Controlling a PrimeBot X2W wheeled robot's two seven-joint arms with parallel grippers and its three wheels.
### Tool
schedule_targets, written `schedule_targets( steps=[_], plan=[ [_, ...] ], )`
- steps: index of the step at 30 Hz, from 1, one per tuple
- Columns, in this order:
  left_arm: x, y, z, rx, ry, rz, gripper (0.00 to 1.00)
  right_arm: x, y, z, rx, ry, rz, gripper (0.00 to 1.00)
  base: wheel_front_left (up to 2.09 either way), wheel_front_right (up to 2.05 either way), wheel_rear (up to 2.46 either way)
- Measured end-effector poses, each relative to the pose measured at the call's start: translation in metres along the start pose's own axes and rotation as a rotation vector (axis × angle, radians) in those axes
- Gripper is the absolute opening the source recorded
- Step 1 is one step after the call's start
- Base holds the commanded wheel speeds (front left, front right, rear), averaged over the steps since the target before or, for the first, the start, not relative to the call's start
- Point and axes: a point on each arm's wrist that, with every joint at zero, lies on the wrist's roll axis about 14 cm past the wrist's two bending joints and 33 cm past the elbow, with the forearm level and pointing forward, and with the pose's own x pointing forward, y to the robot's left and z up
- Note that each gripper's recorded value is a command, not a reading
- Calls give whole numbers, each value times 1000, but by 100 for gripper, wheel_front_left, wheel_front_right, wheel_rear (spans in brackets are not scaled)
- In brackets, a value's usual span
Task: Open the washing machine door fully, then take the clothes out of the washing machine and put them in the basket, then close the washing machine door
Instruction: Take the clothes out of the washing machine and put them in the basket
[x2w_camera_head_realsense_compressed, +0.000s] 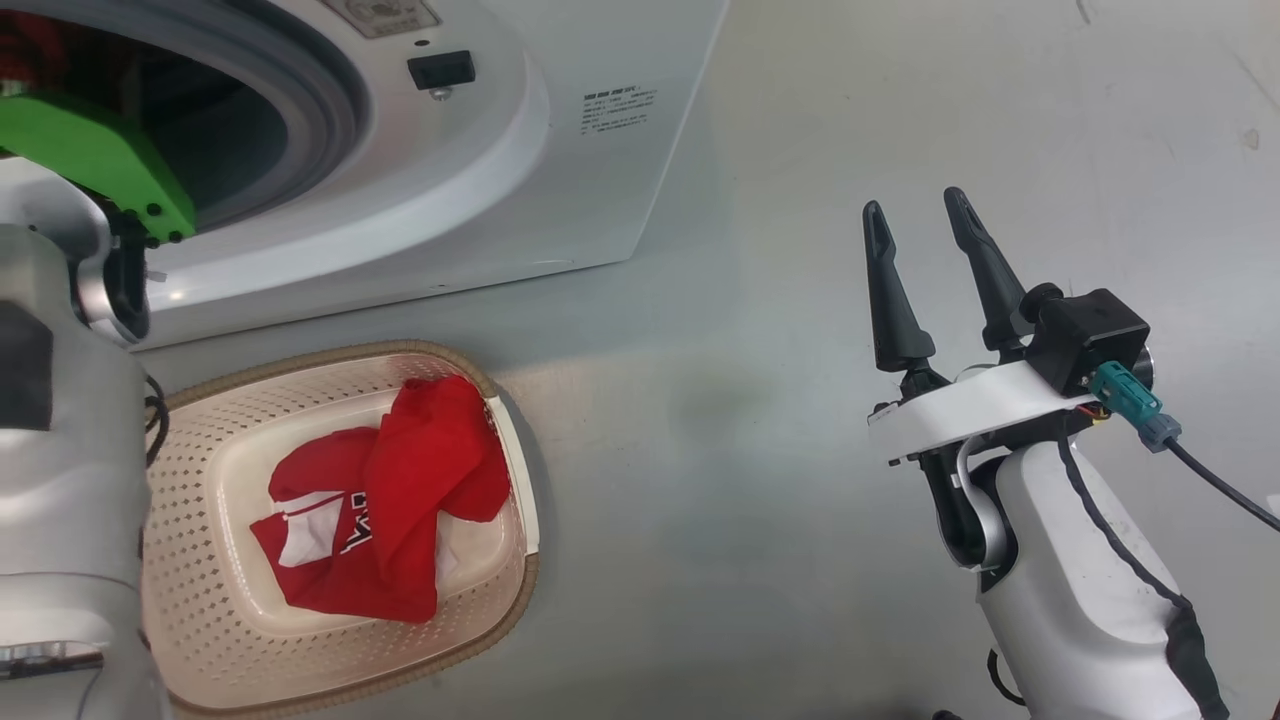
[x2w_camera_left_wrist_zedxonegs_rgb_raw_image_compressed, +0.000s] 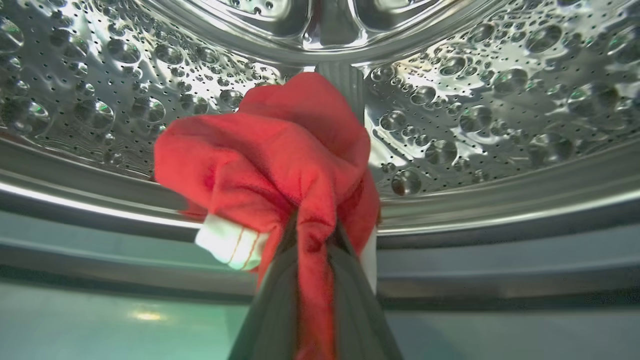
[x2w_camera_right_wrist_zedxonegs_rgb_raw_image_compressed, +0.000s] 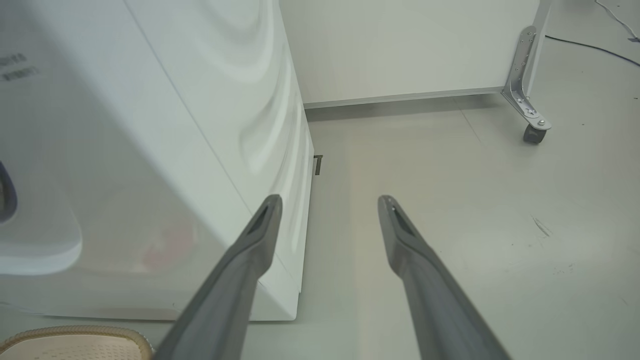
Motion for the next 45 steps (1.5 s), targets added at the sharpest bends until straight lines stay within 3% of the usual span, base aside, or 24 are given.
schedule_targets(
  steps=[15, 45],
  plan=[
    [-52, -1, -19, -57, -75, -43, 0, -8, 15, 23, -6, -45, 35, 100, 0, 0, 0],
    [-163, 16, -130, -32, 103, -56, 0, -46, 48, 47, -4, -92, 113, 100, 0, 0, 0]
  ],
)
